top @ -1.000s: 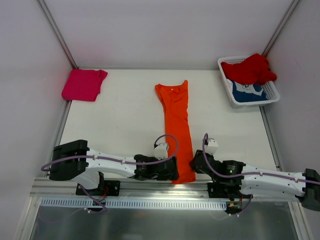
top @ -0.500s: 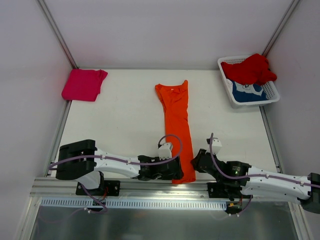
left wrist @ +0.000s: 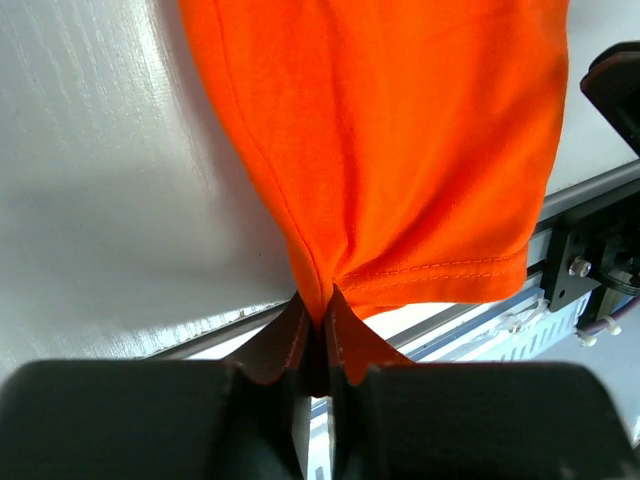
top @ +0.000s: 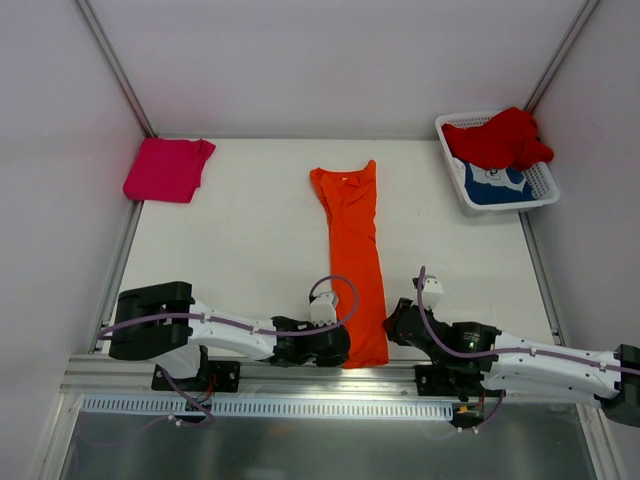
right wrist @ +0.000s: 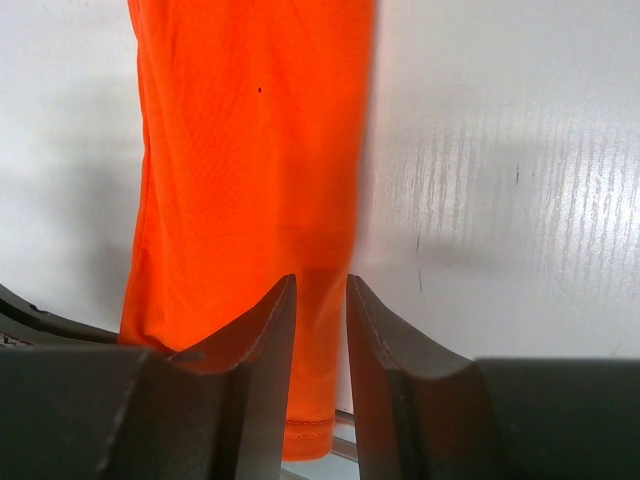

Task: Fold and stack the t-shirts
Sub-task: Fold the tshirt

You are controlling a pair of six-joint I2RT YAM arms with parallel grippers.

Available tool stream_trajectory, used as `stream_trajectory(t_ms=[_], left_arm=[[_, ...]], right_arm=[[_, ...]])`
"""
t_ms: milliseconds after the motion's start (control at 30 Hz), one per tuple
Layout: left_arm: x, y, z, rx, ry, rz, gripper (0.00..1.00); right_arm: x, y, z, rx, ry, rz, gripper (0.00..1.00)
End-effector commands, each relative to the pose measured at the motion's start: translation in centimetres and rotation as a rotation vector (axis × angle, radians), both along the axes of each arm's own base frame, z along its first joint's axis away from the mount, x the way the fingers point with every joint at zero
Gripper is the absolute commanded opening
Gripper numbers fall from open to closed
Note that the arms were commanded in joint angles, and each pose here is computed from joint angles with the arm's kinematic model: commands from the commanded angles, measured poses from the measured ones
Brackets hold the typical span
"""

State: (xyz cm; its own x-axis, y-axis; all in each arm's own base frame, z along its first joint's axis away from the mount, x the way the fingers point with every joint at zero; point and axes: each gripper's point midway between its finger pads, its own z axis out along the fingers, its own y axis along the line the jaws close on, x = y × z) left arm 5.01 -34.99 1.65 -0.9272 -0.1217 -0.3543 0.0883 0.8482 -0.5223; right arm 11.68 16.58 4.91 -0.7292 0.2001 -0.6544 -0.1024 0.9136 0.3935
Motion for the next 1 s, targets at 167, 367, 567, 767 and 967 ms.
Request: stream_trajectory(t_ms=[167, 367, 567, 767, 967], left_arm=[[-0.1, -0.1, 0.6, -0.015, -0.004, 0.007, 0.00], [-0.1, -0.3, 0.6, -0.014, -0.004, 0.006, 0.00], [-0.1, -0.3, 0.5, -0.011, -0.001, 0.006, 0.00], [-0.1, -0.2, 0.3, -0.003, 0.001, 0.005, 0.00], [0.1, -0.1, 0.2, -0.003, 0.000, 0.010, 0.00]], right_arm=[[-0.4, 0.5, -0.2, 0.024, 0.027, 0.010, 0.34], [-0.7, 0.3, -0.6, 0.022, 0.039, 0.011, 0.50], [-1.0, 0.3, -1.6, 0.034, 0.062, 0.006, 0.40], [-1.2, 1.1, -2.3, 0.033, 0.079, 0.017, 0.40], [-1.3, 1.8, -2.7, 0.029, 0.091, 0.032, 0.33]])
